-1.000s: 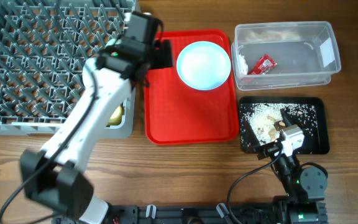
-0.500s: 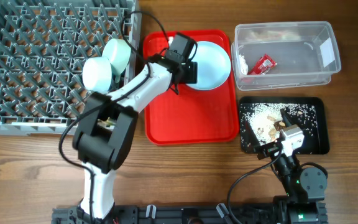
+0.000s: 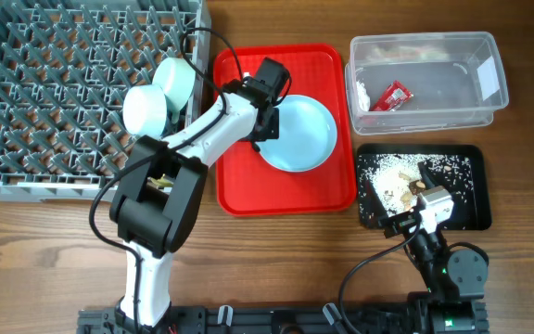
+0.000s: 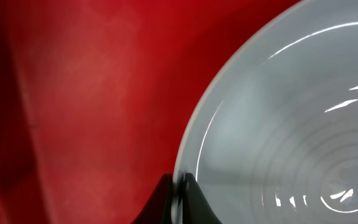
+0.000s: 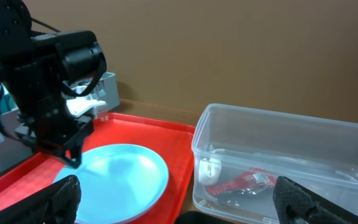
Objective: Sort waste into correct bins and load items into the dishwasher rack
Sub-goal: 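Reach the left gripper to the light-blue plate edge and grasp it, then lift the light-blue plate with the left gripper and stand it in the rack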
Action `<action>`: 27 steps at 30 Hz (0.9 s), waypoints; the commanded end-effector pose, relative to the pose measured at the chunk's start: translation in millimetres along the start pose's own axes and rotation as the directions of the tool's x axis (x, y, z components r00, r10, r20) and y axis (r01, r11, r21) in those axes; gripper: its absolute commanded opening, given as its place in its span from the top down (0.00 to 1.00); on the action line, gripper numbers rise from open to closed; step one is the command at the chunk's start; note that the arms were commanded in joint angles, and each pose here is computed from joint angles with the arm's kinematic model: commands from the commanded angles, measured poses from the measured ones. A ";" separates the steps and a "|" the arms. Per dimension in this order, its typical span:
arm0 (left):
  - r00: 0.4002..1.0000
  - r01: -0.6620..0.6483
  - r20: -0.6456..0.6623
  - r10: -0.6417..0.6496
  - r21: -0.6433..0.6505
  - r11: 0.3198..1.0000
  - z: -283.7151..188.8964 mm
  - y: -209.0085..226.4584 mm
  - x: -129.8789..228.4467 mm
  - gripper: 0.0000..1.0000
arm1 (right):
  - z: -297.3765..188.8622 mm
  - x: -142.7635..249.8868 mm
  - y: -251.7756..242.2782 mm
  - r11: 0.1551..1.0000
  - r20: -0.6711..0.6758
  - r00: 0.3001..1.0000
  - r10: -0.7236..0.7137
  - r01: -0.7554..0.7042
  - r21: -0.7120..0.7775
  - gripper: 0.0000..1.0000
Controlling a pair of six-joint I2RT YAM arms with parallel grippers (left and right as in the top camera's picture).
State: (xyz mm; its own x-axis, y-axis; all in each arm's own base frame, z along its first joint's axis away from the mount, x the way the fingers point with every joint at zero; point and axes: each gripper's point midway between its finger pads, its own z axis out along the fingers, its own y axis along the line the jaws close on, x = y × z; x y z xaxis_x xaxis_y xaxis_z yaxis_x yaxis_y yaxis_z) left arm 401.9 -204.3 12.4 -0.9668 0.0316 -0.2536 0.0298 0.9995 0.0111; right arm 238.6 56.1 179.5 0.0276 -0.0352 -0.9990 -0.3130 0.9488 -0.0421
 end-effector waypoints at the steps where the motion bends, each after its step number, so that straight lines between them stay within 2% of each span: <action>1: 0.997 -0.009 0.072 0.019 -0.128 0.992 -26.8 23.0 -11.2 0.96 | -0.6 -2.3 1.5 1.000 0.013 1.000 0.008 -0.007 -0.010 0.00; 9: 0.963 0.056 0.271 -0.002 -0.193 0.980 -116.5 50.9 -38.9 0.96 | -0.6 -2.3 1.5 1.000 0.013 1.000 0.008 -0.007 -0.010 0.00; 15: 0.914 0.091 0.404 -0.030 -0.131 0.987 -181.5 58.8 -48.9 0.96 | -0.6 -2.3 1.5 1.000 0.013 1.000 0.007 -0.007 -0.010 0.00; 19: 0.862 0.140 0.507 -0.020 -0.200 0.970 -224.3 85.8 -54.5 0.96 | -0.6 -2.3 1.5 1.000 0.013 1.000 0.008 -0.008 -0.010 0.00; 22: 0.811 0.216 0.584 0.032 -0.350 0.911 -262.7 129.0 -57.7 0.96 | -0.5 -2.0 1.4 1.000 0.011 1.000 0.008 -0.008 -0.010 0.00; 24: 0.783 0.314 0.620 0.055 -0.470 0.825 -288.2 169.3 -56.2 0.96 | -0.5 -1.6 1.4 1.000 0.010 1.000 0.008 -0.008 -0.010 0.00; 27: 0.799 0.343 0.591 0.107 -0.595 0.727 -304.3 207.6 -53.7 0.96 | -0.5 -1.7 1.4 1.000 0.010 1.000 0.008 -0.008 -0.010 0.00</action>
State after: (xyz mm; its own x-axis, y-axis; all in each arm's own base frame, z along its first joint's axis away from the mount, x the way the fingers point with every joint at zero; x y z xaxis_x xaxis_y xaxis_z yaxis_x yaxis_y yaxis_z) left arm 393.3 -69.8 273.3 -0.6566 0.0482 -0.7527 -0.2775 0.9125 0.3005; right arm 238.6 56.1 179.6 0.0280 -0.0352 -0.9990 -0.3130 0.9488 -0.0422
